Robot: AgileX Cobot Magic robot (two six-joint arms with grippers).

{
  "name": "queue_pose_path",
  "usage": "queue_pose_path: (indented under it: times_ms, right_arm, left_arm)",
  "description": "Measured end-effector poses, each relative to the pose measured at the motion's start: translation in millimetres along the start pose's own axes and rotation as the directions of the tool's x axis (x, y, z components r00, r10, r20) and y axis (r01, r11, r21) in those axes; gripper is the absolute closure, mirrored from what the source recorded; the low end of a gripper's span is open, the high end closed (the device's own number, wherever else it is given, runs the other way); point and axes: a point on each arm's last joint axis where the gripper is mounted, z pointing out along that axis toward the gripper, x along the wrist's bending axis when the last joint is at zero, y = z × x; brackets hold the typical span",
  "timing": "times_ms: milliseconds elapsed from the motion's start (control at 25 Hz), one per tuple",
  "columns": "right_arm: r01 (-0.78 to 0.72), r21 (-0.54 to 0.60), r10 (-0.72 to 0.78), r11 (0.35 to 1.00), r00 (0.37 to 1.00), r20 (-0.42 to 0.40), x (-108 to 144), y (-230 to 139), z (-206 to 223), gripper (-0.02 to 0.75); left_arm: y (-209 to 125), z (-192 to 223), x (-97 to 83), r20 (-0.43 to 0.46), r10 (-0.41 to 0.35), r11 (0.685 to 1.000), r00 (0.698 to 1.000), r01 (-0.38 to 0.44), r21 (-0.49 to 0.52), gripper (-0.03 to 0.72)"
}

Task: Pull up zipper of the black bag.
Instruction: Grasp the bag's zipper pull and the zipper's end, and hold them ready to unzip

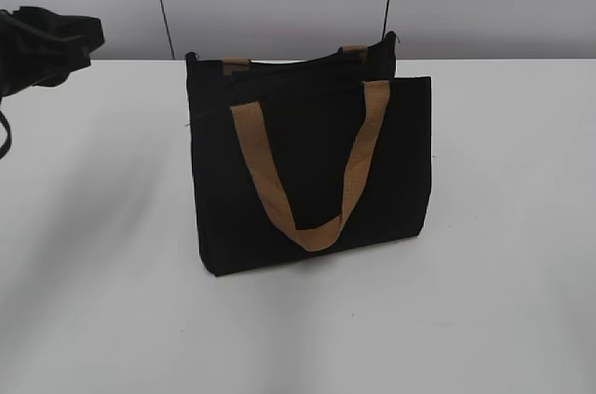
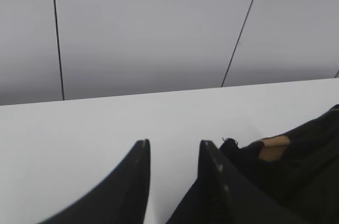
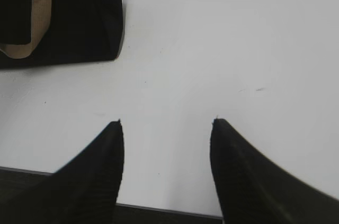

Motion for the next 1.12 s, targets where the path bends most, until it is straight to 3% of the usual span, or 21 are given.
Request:
queue_pose_path:
  times_ms: [400, 560, 760, 840, 960, 1120]
  right_arm:
    - [0.000, 0.000, 0.000, 1.000, 1.000, 0.000, 0.0, 0.0, 0.0, 0.327]
    - [0.000, 0.000, 0.000, 1.000, 1.000, 0.000, 0.0, 0.0, 0.0, 0.327]
    - [0.000, 0.000, 0.000, 1.000, 1.000, 0.000, 0.0, 0.0, 0.0, 0.327]
    - [0.000, 0.000, 0.000, 1.000, 1.000, 0.000, 0.0, 0.0, 0.0, 0.327]
    - [0.000, 0.000, 0.000, 1.000, 1.000, 0.000, 0.0, 0.0, 0.0, 0.327]
    - [0.000, 0.000, 0.000, 1.000, 1.000, 0.000, 0.0, 0.0, 0.0, 0.327]
  left_arm:
    - [-22.7, 22.3, 0.4, 0.014, -0.013, 1.000, 1.000, 0.013, -0.007, 0.450]
    - [-50.5, 20.4, 0.2, 0.027, -0.022, 1.000, 0.999, 0.022, -0.009, 0.449]
    - [-85.0, 19.4, -0.3, 0.041, -0.025, 0.998, 0.999, 0.022, 0.062, 0.449]
    - [-94.3, 22.1, -3.0, 0.078, 0.007, 0.996, 0.997, -0.014, 0.090, 0.449]
    - [-110.1, 28.8, -12.7, 0.205, 0.099, 0.985, 0.974, -0.125, 0.120, 0.445]
    - [-136.1, 40.7, -19.3, 0.304, 0.116, 0.971, 0.946, -0.172, 0.163, 0.390]
